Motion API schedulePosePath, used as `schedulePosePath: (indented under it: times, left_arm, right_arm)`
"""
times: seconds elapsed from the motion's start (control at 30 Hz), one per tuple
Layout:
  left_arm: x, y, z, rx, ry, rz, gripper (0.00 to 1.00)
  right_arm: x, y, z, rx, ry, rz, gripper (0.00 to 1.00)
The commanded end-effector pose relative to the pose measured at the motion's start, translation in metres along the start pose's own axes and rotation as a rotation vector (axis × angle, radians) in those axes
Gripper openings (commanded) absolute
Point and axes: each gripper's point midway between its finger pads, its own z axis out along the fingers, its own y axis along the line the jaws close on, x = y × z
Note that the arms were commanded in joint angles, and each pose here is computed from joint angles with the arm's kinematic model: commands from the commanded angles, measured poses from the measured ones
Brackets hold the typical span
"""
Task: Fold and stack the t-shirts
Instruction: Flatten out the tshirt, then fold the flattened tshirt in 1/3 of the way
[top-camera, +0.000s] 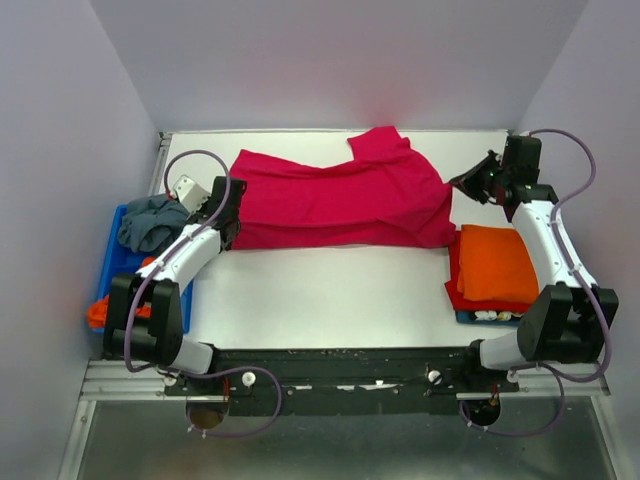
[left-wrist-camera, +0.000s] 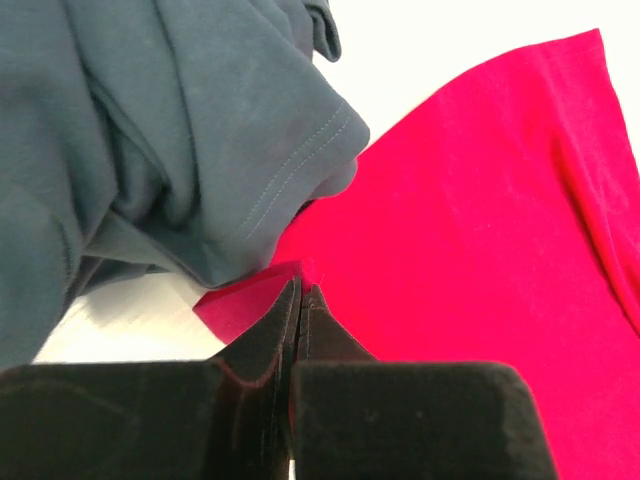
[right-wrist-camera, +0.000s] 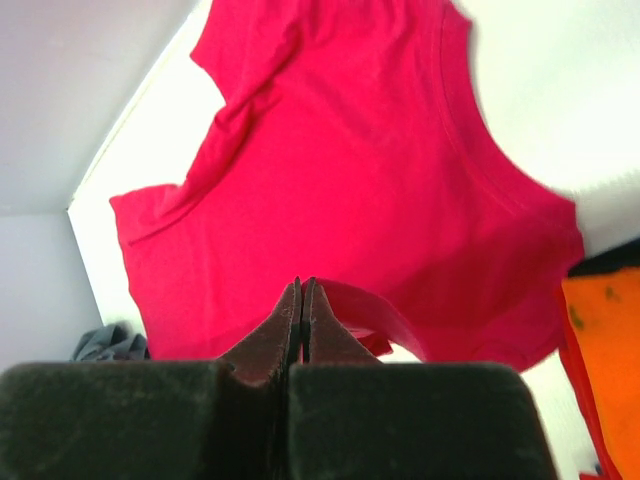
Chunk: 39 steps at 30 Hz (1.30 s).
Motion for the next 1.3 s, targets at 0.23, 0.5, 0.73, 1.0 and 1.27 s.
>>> schedulePosePath:
  times: [0.23,0.5,0.73,1.0,1.27]
  left_arm:
    - [-0.009,-0.028,0.025,-0.053,-0.016,0.000,0.00]
    - [-0.011,-0.030,0.043,-0.091,-0.018,0.009,0.00]
    - [-0.022,-0.042,0.050,-0.074,-0.031,0.012,0.00]
    - [-0.013,-0.054,0.065,-0.066,-0.007,0.036,0.00]
    - [-0.007,-0.057,0.078,-0.080,-0.009,0.043,0.00]
  right_arm:
    - [-0.014,0.005,0.048,0.021,0.059,-0.030,0.01]
    - [-0.015,0.002,0.076,0.039,0.097,-0.051,0.01]
    - [-0.023,0.004,0.095,0.059,0.109,-0.061,0.01]
    - [-0.031,0.009,0.114,0.080,0.130,-0.082,0.01]
    - [-0.031,0.004,0.132,0.093,0.145,-0.060,0.03]
